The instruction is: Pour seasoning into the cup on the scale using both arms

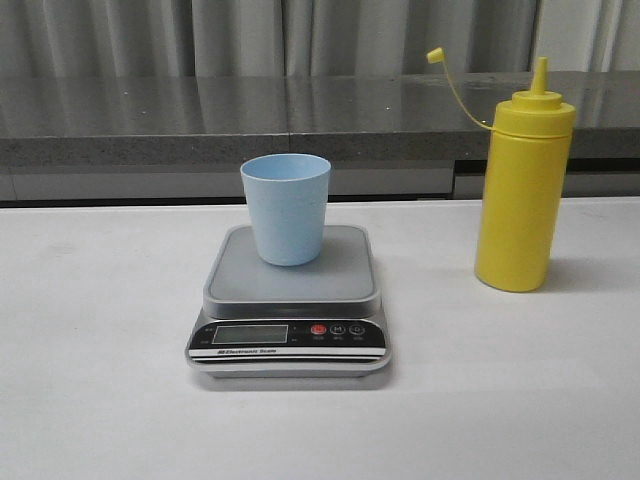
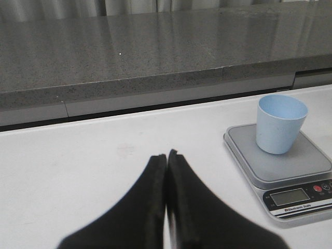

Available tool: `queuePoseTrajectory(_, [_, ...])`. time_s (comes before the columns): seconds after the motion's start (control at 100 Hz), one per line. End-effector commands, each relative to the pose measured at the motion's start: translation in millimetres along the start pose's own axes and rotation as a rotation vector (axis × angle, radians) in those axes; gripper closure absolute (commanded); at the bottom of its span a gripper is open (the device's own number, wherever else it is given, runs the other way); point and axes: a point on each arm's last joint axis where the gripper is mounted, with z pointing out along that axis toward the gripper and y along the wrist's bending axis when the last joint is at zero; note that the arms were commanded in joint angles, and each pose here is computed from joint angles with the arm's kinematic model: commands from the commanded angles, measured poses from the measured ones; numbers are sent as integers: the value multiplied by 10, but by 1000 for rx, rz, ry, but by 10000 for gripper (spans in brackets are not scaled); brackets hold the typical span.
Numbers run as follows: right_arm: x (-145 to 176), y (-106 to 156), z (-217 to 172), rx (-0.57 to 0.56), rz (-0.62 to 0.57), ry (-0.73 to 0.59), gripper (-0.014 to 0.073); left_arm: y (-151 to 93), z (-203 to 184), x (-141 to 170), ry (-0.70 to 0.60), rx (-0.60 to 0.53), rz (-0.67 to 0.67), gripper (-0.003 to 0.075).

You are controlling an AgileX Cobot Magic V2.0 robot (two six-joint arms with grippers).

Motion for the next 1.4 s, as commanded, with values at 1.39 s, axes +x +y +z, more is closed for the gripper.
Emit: queuePoseTrajectory(1.39, [-136, 27, -28, -21, -31, -108, 662, 135, 204, 306, -195, -165, -30, 741])
